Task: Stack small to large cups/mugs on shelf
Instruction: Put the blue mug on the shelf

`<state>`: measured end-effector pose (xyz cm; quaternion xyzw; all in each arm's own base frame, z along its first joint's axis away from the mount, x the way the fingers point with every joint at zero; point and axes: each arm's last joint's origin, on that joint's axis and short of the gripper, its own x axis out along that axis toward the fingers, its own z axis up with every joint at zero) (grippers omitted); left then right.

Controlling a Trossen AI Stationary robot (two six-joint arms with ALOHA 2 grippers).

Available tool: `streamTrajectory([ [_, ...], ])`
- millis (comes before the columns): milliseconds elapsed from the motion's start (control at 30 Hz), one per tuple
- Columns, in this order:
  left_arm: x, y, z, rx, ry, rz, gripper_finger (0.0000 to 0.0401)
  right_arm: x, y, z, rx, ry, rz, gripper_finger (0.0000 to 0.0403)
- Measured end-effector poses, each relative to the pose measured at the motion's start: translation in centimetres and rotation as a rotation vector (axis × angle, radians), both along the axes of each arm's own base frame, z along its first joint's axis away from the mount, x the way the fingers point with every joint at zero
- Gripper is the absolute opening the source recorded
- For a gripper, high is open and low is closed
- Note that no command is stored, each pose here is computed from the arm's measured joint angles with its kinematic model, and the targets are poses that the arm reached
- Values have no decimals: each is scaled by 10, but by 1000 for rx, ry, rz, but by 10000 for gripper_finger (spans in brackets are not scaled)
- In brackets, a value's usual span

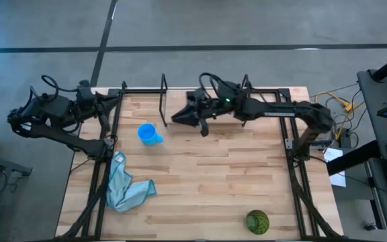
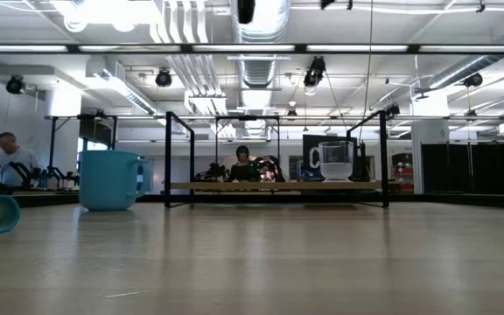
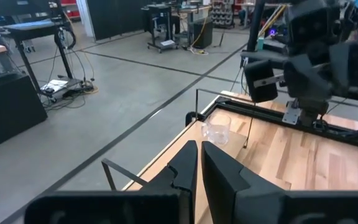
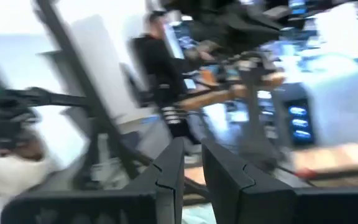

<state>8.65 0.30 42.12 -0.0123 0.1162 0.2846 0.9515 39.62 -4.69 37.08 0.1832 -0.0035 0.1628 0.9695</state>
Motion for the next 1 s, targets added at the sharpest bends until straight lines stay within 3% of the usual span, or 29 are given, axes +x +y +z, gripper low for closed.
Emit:
streamTrajectory([
  [133,-1,0,-2,2,3,-1,8,-33,6,-7,-2,14,-109,52],
  [300,3,-1,-15,12,65,-5,8,-73,21,-17,-44,5,-142,52],
  [533,17,-8,-41,-138,127,-130,8,-122,24,-56,12,89,-267,52],
  [700,31,-11,-61,-216,276,-116,8,-144,26,-62,97,71,-279,52],
  [1000,77,-23,-96,-309,583,-129,8,-158,27,-40,102,-57,-279,52],
])
